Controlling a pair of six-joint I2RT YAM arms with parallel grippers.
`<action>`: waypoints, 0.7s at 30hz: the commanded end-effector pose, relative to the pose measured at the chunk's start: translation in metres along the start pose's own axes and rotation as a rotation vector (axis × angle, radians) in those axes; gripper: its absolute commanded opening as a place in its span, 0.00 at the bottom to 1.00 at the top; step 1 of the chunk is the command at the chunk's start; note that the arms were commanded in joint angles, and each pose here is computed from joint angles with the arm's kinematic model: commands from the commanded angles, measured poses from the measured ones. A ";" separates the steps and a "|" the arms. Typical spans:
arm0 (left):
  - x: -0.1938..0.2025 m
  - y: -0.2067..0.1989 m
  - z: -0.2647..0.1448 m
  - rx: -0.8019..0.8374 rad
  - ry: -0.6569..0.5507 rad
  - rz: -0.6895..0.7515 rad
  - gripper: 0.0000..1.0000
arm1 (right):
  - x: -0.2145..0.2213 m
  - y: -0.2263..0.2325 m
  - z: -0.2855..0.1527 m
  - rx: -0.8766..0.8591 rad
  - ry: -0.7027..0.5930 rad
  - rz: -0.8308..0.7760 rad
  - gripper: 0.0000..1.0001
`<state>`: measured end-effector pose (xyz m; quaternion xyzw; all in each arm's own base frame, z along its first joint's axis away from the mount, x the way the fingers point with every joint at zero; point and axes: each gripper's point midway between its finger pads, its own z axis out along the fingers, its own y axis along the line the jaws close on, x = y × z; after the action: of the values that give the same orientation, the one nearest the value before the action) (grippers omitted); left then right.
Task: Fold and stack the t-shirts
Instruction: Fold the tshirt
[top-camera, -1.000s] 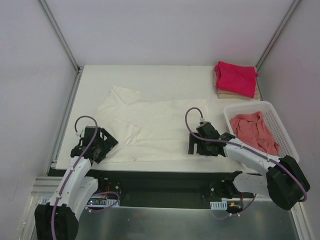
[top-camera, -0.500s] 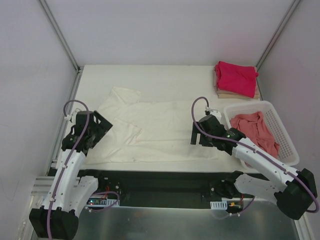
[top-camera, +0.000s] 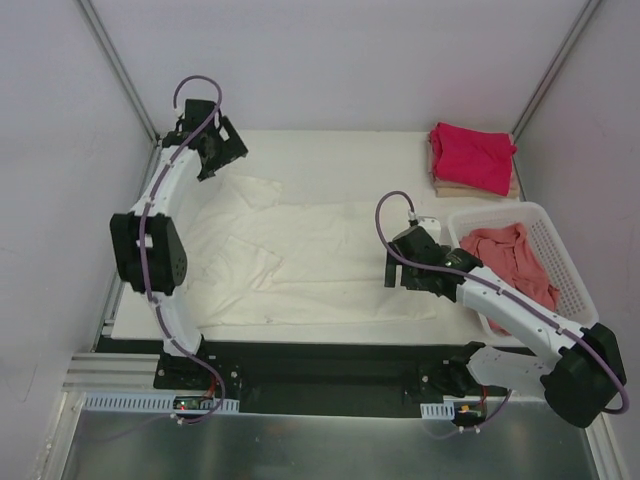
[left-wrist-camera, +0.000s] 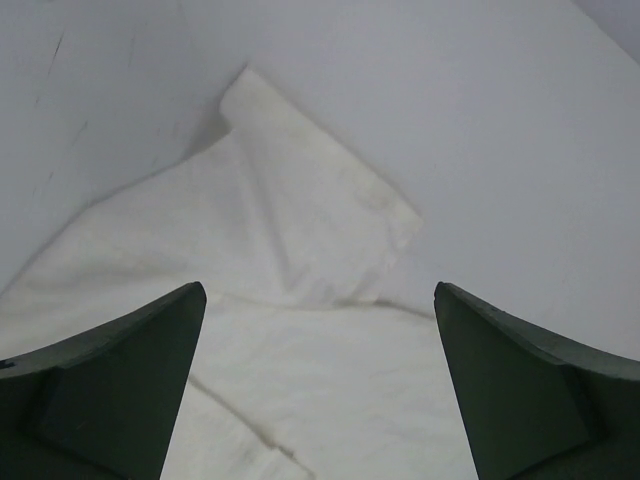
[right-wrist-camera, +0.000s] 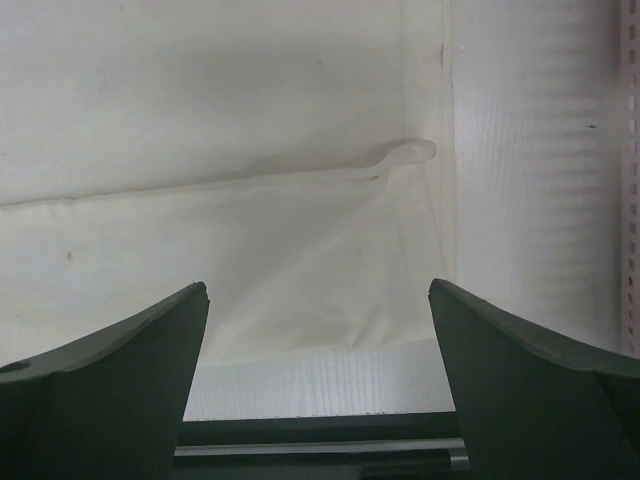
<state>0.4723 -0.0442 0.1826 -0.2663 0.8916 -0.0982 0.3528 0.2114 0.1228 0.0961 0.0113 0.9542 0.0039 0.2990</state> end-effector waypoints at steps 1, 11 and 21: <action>-0.003 -0.020 0.040 -0.033 0.079 0.199 0.99 | -0.009 -0.005 -0.001 0.032 -0.011 -0.009 0.97; -0.012 -0.043 0.120 -0.216 -0.028 0.417 0.99 | 0.002 -0.002 0.012 0.037 0.053 -0.035 0.97; 0.025 -0.020 0.167 -0.256 0.074 0.447 0.96 | 0.009 0.003 0.021 0.026 0.083 -0.051 0.97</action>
<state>0.5781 -0.0825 0.0544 -0.1048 0.9446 0.0727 0.3025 0.2103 0.1204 0.0700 -0.0066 0.9673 -0.0262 0.2521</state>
